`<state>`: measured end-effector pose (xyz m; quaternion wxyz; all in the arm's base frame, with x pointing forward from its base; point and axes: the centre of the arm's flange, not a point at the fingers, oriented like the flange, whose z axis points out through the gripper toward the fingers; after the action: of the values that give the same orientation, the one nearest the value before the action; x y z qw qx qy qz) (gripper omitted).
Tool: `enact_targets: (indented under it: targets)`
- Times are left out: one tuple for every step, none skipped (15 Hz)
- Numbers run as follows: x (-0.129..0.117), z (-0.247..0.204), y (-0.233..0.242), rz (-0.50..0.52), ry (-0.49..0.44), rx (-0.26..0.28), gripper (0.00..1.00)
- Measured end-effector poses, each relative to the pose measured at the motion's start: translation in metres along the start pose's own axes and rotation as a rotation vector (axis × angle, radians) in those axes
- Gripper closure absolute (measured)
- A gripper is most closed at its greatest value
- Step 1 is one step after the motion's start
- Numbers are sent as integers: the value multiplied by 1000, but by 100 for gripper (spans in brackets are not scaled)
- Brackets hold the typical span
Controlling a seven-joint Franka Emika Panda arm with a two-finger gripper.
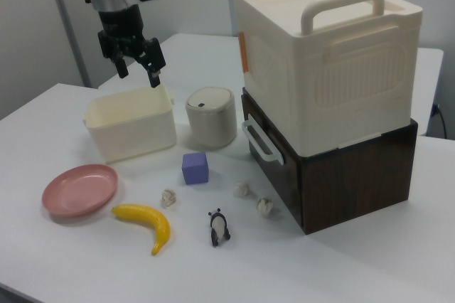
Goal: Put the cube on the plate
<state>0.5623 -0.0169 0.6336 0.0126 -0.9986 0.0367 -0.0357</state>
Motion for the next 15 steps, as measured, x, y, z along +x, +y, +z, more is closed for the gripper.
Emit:
enact_targets:
  targets:
    - [-2,1,0,-19,-14,0,0]
    - [-2,2,1,-30,-23,-1,0]
    - [-3,2,1,-35,-27,-1,0]
    - [-3,2,1,-36,-27,-1,0]
    - [-3,1,1,-36,-25,-1,0]
    - [-3,-1,1,-36,-22,0,0]
    - [-3,-2,1,-36,-19,0,0]
    - [-3,-3,1,-36,-17,0,0]
    - [-2,-4,0,-36,-16,0,0]
    - [-2,-4,0,-36,-15,0,0]
    - [-2,-4,1,-36,-15,0,0]
    - [-2,-4,1,-36,-14,0,0]
    - [-3,-4,1,-36,-17,0,0]
    - [-4,-4,1,-35,-24,-1,0]
    - [-5,-4,2,-35,-34,-1,0]
